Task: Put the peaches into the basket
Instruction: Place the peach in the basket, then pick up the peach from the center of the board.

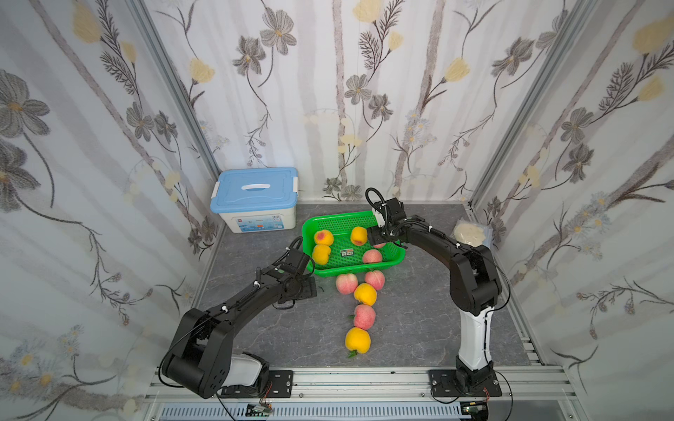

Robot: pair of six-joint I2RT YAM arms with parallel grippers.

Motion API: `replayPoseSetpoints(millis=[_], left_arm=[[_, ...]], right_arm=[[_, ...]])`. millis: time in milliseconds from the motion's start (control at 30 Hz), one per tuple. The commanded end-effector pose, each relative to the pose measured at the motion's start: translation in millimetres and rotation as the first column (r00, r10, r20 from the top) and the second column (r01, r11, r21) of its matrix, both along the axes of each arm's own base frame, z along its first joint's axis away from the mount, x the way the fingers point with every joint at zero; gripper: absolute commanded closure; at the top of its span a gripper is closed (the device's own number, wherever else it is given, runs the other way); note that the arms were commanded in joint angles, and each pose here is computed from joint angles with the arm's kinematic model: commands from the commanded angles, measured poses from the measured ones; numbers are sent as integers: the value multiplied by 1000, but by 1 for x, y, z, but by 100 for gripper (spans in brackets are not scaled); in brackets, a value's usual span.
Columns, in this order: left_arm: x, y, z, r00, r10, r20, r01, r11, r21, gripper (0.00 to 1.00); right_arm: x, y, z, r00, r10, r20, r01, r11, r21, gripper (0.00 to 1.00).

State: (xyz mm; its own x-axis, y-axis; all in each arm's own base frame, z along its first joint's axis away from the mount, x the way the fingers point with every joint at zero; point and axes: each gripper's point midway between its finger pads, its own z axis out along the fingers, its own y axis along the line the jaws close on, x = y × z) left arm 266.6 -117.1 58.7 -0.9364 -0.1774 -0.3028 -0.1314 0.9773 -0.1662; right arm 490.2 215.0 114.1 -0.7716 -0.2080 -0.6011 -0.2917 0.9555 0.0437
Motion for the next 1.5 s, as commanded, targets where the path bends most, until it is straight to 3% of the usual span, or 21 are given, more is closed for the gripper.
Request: replayPoseSetpoints(millis=[0, 533, 800, 1167, 1467], left_arm=[[2, -1, 1, 1000, 2, 8, -2, 1000, -7, 13], [3, -2, 13, 1000, -2, 29, 2, 1000, -19, 13], [1, -4, 15, 999, -1, 37, 3, 999, -38, 13], [-11, -12, 2, 1000, 12, 16, -10, 994, -112, 13], [-19, -14, -4, 1000, 20, 15, -18, 989, -150, 13]], right_arm=[[-5, 2, 12, 1000, 7, 8, -7, 1000, 24, 19], [-49, -15, 56, 998, -4, 65, 1, 999, 48, 19], [-93, -44, 61, 993, -77, 94, 71, 995, 72, 18], [-147, -88, 48, 982, -139, 127, 138, 990, 15, 18], [-179, -107, 8, 986, -148, 83, 151, 988, -31, 18]])
